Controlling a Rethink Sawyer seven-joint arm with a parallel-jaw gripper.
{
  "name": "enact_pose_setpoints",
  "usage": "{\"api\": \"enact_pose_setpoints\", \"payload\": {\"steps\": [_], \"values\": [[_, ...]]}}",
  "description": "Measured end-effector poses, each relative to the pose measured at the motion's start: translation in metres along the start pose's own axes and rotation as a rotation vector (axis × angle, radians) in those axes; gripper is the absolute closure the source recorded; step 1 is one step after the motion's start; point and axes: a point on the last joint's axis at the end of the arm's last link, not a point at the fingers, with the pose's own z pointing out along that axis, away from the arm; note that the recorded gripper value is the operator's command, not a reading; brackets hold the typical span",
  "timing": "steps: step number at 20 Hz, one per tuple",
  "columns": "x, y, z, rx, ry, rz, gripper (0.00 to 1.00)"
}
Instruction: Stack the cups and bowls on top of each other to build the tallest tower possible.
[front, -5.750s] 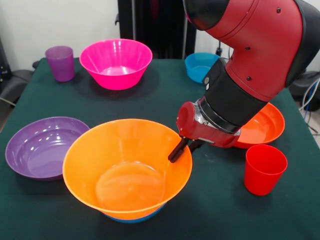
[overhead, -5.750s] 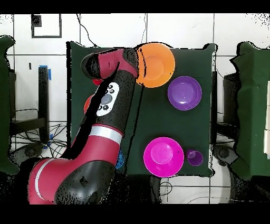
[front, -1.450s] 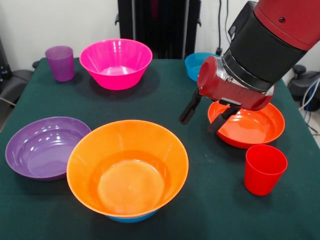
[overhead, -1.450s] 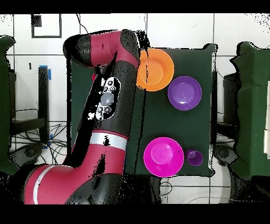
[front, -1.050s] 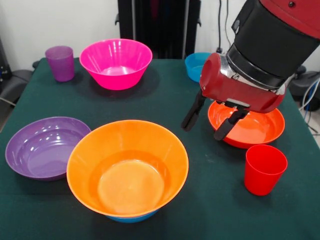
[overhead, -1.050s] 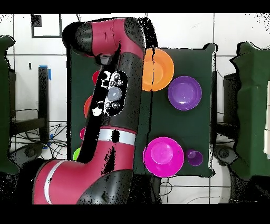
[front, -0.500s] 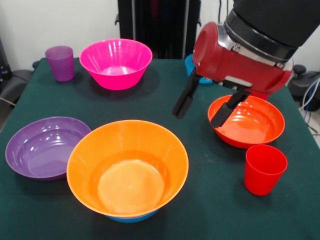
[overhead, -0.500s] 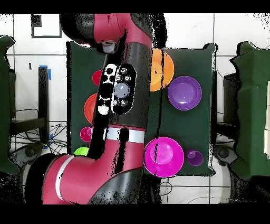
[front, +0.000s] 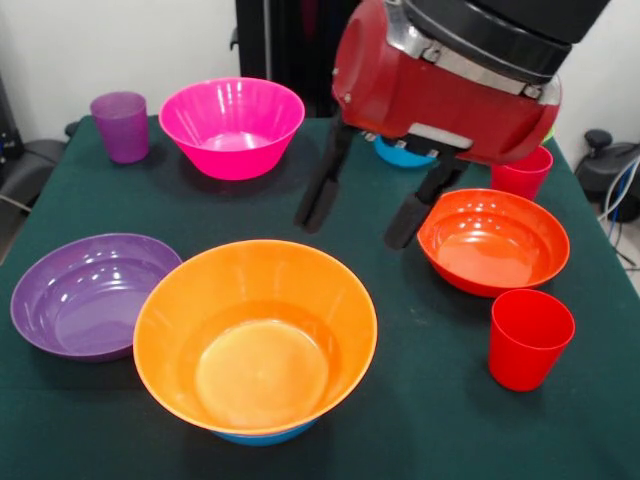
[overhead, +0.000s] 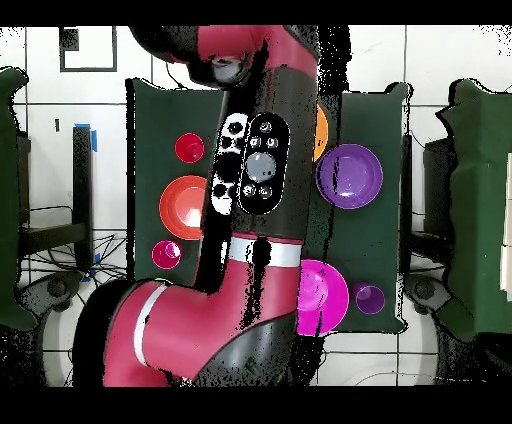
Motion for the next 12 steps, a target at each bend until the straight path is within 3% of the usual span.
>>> {"api": "enact_pose_setpoints", "payload": {"steps": [6, 12], "values": [[-0.007, -0.023, 0.007, -0.026, -0.027, -0.007, 0.0], [-0.004, -0.039, 0.024, -0.033, -0.018, -0.024, 0.0]]}}
